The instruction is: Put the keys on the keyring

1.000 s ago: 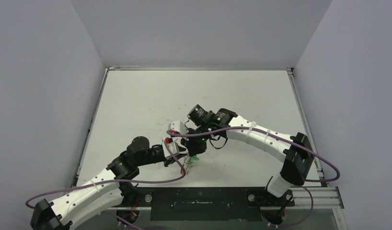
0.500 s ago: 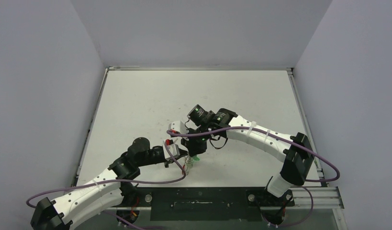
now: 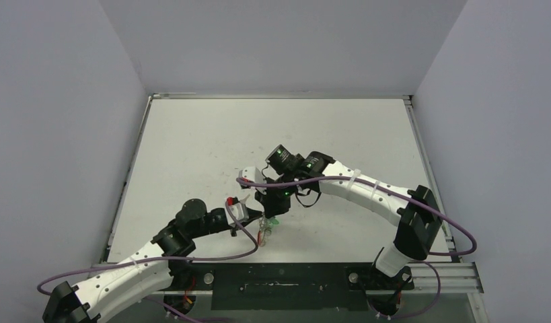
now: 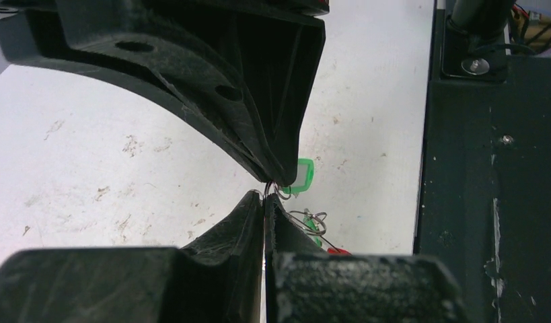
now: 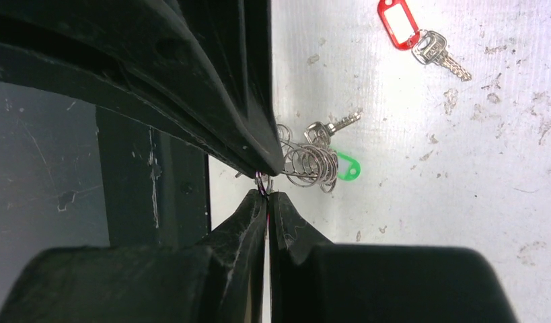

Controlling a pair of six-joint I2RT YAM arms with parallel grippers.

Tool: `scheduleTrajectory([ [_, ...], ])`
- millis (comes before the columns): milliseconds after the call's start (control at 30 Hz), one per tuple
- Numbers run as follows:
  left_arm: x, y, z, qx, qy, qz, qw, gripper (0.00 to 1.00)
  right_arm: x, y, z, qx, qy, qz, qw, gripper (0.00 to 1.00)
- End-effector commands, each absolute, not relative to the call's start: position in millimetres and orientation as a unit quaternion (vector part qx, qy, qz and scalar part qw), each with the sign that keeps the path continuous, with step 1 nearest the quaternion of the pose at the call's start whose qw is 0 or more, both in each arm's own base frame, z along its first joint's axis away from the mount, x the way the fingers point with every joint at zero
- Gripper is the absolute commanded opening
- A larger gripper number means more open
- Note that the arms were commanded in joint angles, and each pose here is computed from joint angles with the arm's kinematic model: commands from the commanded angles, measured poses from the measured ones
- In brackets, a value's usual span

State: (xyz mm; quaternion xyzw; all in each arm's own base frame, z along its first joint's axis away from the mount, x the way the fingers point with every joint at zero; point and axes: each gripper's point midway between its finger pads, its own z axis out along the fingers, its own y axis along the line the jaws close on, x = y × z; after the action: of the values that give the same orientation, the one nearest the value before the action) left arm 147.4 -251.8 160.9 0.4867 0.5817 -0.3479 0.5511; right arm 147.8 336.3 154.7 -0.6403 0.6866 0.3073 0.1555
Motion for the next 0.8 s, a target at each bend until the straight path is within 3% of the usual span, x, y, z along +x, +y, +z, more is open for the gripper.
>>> scheduleTrajectory([
  [0, 153.2, -249.2, 186.9, 0.436, 0.564, -0.360, 0.602, 0.00, 160.1, 337.9, 161.5, -0.617, 0.688, 0.333, 0.186, 0.00],
  [233, 155.4, -245.5, 187.0, 0.420, 0.570, -0.358, 0.609, 0.00, 161.4, 332.9, 157.6, -0.604, 0.686, 0.360, 0.187, 0.15],
  [533, 157.5, -247.9, 185.5, 0.421, 0.571, -0.358, 0.606, 0.00, 159.7, 334.3, 153.1, -0.597, 0.681, 0.379, 0.188, 0.16],
  [767, 157.3, -248.2, 184.3, 0.422, 0.572, -0.358, 0.605, 0.00, 160.9, 340.4, 166.7, -0.590, 0.665, 0.400, 0.222, 0.42],
])
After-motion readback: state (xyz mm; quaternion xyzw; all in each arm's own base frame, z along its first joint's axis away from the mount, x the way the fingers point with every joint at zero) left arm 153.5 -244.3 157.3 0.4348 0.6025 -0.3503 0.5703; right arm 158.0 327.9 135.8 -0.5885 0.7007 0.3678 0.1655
